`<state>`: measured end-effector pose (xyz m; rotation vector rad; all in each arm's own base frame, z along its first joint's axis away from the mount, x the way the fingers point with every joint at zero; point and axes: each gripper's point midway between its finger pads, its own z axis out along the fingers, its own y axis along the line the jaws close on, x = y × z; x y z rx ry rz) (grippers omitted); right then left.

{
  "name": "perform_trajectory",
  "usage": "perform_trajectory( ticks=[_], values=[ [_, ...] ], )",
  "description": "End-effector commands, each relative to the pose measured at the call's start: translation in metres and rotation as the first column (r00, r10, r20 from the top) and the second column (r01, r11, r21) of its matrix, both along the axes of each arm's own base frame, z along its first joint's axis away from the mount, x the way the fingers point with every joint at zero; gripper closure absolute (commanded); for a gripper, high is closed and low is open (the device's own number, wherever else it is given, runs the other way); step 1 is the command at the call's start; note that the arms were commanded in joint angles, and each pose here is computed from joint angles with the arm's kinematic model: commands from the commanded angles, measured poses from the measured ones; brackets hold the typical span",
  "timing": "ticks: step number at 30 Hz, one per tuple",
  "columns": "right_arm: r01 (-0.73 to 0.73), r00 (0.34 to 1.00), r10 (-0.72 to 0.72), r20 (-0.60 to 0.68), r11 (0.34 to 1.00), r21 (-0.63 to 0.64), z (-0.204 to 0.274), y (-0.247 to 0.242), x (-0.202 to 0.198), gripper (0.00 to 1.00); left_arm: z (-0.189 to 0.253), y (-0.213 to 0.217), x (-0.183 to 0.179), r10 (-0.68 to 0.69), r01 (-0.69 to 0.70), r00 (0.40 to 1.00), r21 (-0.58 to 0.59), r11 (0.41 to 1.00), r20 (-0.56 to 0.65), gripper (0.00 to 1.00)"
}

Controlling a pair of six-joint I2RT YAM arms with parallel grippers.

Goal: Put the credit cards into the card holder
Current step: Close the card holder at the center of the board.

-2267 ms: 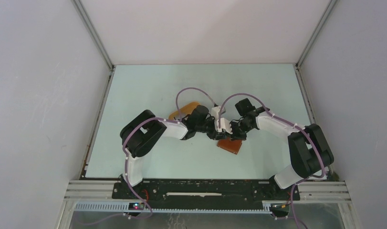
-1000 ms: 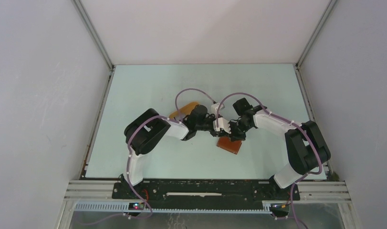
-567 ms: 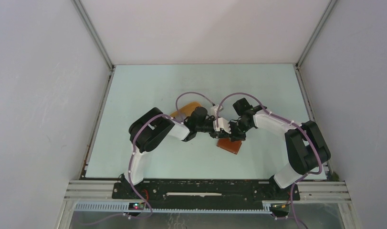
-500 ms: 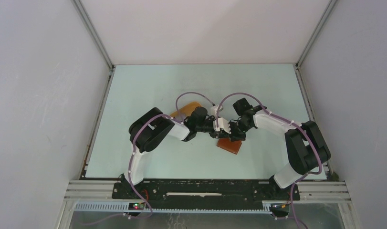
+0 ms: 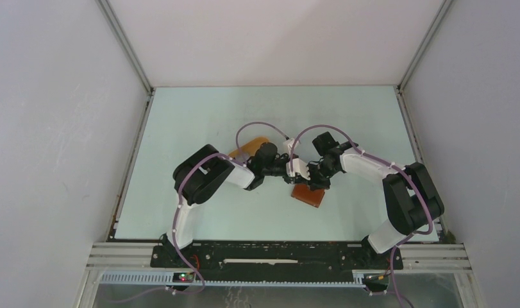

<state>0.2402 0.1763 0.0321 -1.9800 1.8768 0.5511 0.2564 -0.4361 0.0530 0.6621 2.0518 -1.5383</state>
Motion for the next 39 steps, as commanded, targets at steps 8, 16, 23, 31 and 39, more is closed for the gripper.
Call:
perform_trajectory(
  ticks=[8, 16, 23, 31, 39],
  values=[
    [0.001, 1.000, -0.001, 0.022, 1.000, -0.007, -0.001, 0.004, 0.006, 1.00, 0.015, -0.016, -0.006, -0.082, 0.077, 0.995, -0.077, 0.994, -0.052, 0.97],
    [0.002, 1.000, -0.002, 0.026, 1.000, -0.010, -0.001, 0.004, 0.007, 1.00, -0.005, -0.016, -0.010, -0.096, 0.097, 0.991, 0.006, 0.995, -0.089, 1.00],
    [0.009, 0.999, -0.009, 0.034, 1.000, -0.014, -0.001, 0.003, 0.009, 1.00, -0.041, -0.002, -0.009, -0.054, 0.077, 0.991, 0.187, 0.979, -0.124, 1.00],
    [0.018, 0.999, -0.016, 0.045, 0.999, -0.031, -0.001, 0.000, 0.011, 1.00, -0.061, 0.013, -0.014, -0.021, 0.068, 0.987, 0.292, 0.954, -0.161, 1.00],
    [0.013, 0.998, -0.011, 0.062, 0.999, -0.034, 0.002, 0.005, 0.011, 1.00, -0.069, 0.024, -0.018, 0.013, 0.046, 0.985, 0.333, 0.942, -0.170, 1.00]
  ],
)
